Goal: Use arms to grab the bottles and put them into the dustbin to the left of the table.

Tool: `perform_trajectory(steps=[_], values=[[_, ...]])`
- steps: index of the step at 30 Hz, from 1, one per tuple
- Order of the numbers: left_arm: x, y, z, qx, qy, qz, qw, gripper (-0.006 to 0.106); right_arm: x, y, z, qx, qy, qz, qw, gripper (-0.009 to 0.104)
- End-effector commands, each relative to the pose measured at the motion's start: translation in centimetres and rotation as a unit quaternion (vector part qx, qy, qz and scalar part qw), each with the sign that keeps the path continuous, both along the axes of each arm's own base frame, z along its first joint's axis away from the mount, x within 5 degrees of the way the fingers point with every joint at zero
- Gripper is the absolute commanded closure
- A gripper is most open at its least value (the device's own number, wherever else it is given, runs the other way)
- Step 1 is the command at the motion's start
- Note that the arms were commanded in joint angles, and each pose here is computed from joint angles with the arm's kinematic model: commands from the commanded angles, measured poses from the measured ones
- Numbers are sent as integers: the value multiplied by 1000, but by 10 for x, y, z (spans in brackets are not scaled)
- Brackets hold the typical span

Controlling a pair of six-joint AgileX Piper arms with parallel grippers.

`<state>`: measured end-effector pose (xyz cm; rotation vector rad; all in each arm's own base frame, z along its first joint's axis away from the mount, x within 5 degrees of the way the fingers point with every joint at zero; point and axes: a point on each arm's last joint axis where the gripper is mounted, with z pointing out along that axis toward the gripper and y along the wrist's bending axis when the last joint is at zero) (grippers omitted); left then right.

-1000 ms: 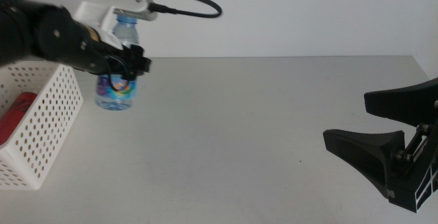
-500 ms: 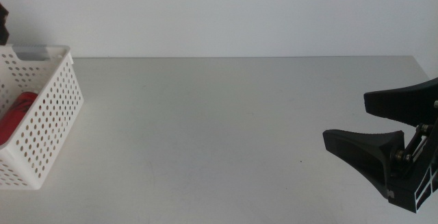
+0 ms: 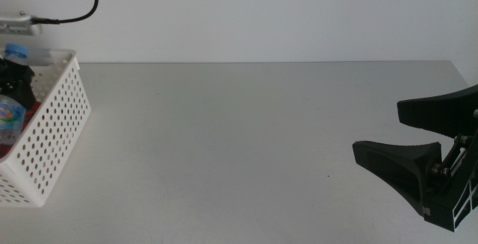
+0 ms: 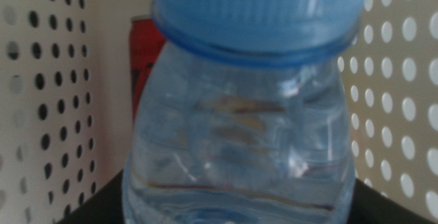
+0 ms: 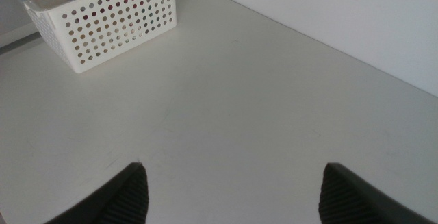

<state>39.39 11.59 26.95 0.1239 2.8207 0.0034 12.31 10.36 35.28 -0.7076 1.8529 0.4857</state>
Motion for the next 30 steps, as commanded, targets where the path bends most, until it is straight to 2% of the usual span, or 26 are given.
perform_trajectory(steps=[1,7,11,14,16,17,18,21,22,26,30], values=[[2,-2,27,-2,-58,6,998,102,2,-1,18,29,-45,-6,999,31],[12,-1,0,-21,-25,8,999,100,2,-1,18,29,-45,-6,999,31],[14,-1,-8,-25,-15,6,1000,89,2,-1,18,29,-45,-6,999,31],[14,0,-9,-26,-14,6,1000,71,2,-1,18,29,-45,-6,999,31],[15,0,-9,-25,-14,6,1000,55,2,-1,18,29,-45,-6,999,31],[15,0,-7,-23,-13,6,1000,40,2,-1,18,29,-45,-6,999,31],[14,1,-5,-22,-10,9,1000,32,2,-1,18,29,-45,-6,999,31],[13,-2,5,-15,6,3,1000,10,2,-1,18,29,-45,-6,999,31],[12,-4,9,-13,16,-2,1000,7,2,-1,18,29,-45,-6,999,31],[11,-19,26,11,34,-19,999,7,2,-1,18,29,-45,-6,999,31],[3,-30,52,9,10,1,1000,7,2,-1,18,29,-45,-6,999,31]])
